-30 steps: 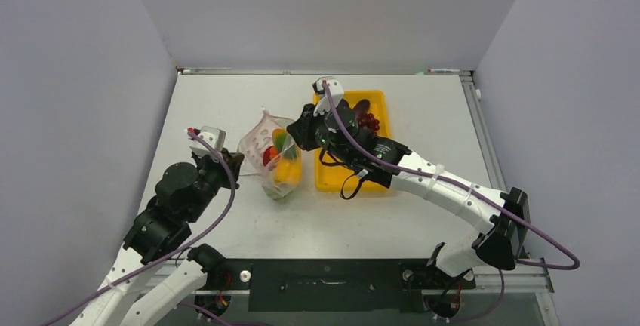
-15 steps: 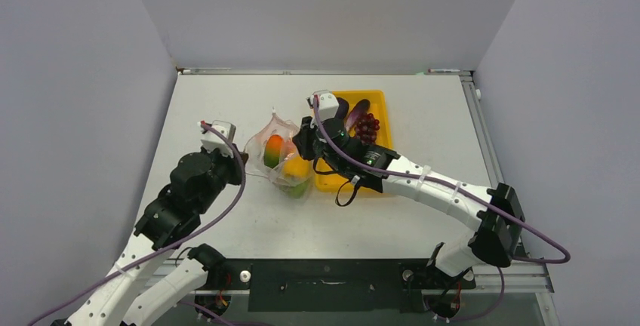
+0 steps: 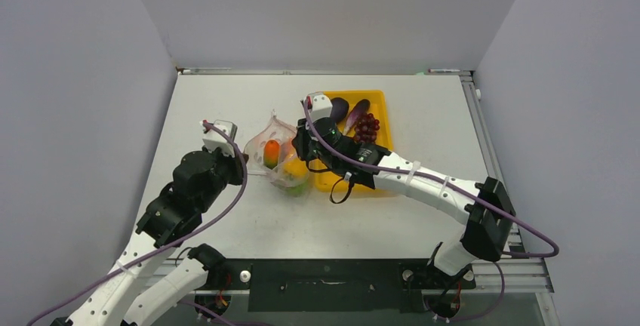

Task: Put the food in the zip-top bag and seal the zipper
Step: Adjust the zipper food storage bag at the center of the board.

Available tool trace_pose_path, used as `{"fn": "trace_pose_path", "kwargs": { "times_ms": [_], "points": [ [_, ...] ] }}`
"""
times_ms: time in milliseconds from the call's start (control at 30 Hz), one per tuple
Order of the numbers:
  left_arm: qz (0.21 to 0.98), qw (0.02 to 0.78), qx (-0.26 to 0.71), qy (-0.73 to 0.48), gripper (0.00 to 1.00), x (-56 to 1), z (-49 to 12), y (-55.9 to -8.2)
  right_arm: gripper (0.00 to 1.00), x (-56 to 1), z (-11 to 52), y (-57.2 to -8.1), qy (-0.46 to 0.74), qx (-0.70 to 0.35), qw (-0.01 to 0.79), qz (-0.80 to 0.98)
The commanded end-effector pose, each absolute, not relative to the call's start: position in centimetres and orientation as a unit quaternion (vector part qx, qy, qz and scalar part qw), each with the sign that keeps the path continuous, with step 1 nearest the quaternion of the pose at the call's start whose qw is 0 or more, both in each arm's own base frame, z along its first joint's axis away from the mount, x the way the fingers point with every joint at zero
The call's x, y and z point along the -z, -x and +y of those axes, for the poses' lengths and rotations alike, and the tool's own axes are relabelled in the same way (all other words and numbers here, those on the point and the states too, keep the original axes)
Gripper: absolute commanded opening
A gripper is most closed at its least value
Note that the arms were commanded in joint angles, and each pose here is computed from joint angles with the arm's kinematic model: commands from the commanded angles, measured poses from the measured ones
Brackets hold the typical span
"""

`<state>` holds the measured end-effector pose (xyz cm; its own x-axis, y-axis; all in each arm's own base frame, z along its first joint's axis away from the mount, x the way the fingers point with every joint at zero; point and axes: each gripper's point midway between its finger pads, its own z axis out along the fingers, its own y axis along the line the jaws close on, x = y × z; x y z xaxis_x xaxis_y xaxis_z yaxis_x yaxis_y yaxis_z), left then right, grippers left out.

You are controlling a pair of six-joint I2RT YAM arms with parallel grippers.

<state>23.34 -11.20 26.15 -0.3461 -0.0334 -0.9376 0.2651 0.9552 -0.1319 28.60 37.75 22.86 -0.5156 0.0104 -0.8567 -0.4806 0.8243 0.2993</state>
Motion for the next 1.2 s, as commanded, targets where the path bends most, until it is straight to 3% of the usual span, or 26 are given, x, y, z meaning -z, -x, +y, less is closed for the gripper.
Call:
{"fn": "trace_pose_path", "kwargs": {
  "times_ms": [0, 200, 433, 867, 1167],
  "points": [
    [0.784, 0.599, 0.155, -0.053, 0.01, -29.4, -11.3, -23.6, 0.05, -31.1, 37.8, -28.8, 0.133, -0.306, 0.527, 0.781],
    [0.771, 0.615, 0.159, -0.044, 0.01, -32.6, -10.8, -23.1, 0.05, -35.4, 37.1, -28.3, 0.133, -0.319, 0.552, 0.759],
    [0.766, 0.622, 0.158, -0.035, 0.01, -34.9, -10.1, -22.5, 0.05, -34.8, 36.4, -27.9, 0.126, -0.32, 0.552, 0.76],
    [0.837, 0.529, 0.139, 0.004, 0.0, -26.3, -11.0, -23.6, 0.05, -27.4, 37.3, -27.8, 0.133, -0.303, 0.504, 0.798],
    [0.827, 0.55, 0.112, 0.004, 0.0, -30.5, -10.3, -24.6, 0.05, -32.3, 37.7, -28.2, 0.136, -0.316, 0.532, 0.773]
  ]
}}
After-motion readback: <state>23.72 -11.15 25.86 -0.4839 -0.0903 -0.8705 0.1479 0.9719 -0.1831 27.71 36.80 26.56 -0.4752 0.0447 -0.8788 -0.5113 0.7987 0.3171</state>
